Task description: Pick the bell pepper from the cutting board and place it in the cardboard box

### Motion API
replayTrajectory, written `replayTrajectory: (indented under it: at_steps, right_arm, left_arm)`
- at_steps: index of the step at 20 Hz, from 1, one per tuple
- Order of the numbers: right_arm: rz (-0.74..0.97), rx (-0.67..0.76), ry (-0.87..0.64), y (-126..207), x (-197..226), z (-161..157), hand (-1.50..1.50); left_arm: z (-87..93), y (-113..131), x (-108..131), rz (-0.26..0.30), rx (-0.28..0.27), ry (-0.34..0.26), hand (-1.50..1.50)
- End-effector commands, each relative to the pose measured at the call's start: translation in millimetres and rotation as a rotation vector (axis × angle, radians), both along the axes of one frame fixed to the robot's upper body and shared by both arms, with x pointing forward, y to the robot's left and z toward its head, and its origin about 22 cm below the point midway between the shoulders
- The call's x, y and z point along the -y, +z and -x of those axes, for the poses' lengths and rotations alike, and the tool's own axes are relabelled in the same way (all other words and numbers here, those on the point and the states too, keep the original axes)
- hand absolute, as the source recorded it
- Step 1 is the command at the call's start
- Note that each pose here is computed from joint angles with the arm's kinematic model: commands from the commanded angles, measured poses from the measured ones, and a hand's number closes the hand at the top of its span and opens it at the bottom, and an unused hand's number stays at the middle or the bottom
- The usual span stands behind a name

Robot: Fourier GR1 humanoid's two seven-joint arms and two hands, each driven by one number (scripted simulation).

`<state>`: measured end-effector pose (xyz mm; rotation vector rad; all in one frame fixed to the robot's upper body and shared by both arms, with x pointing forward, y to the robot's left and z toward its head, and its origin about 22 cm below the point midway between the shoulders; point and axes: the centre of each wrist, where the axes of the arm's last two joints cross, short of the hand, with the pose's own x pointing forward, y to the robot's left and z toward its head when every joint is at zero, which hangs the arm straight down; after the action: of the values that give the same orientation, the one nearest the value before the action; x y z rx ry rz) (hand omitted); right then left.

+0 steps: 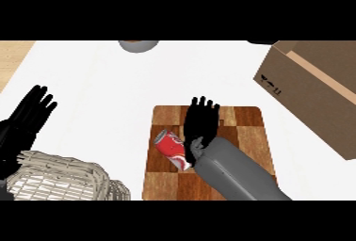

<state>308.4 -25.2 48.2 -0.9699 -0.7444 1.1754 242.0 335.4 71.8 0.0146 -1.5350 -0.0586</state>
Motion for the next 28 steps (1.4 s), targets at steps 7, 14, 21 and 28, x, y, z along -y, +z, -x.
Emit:
replayTrajectory:
  at_steps: [7,14,21,28]
  right_arm:
    - [0.094,0.048,-0.014,8.5,-18.6,1.0,1.5]
    - [0.083,0.071,0.022,3.3,-11.3,-1.5,1.5]
    - [-0.184,0.017,0.289,-4.5,97.0,-20.0,1.5]
    - [-0.133,0.196,0.337,40.4,126.0,-34.0,1.5]
  left_arm:
    - [-3.2,-22.9,17.9,0.046,-0.086,0.077,0.0]
    - [5.0,-33.9,16.2,0.036,-0.092,0.092,0.0]
    - [9.7,-19.5,3.6,0.042,-0.089,0.111,0.0]
    - [-1.5,-9.3,10.1,0.032,-0.084,0.135,0.0]
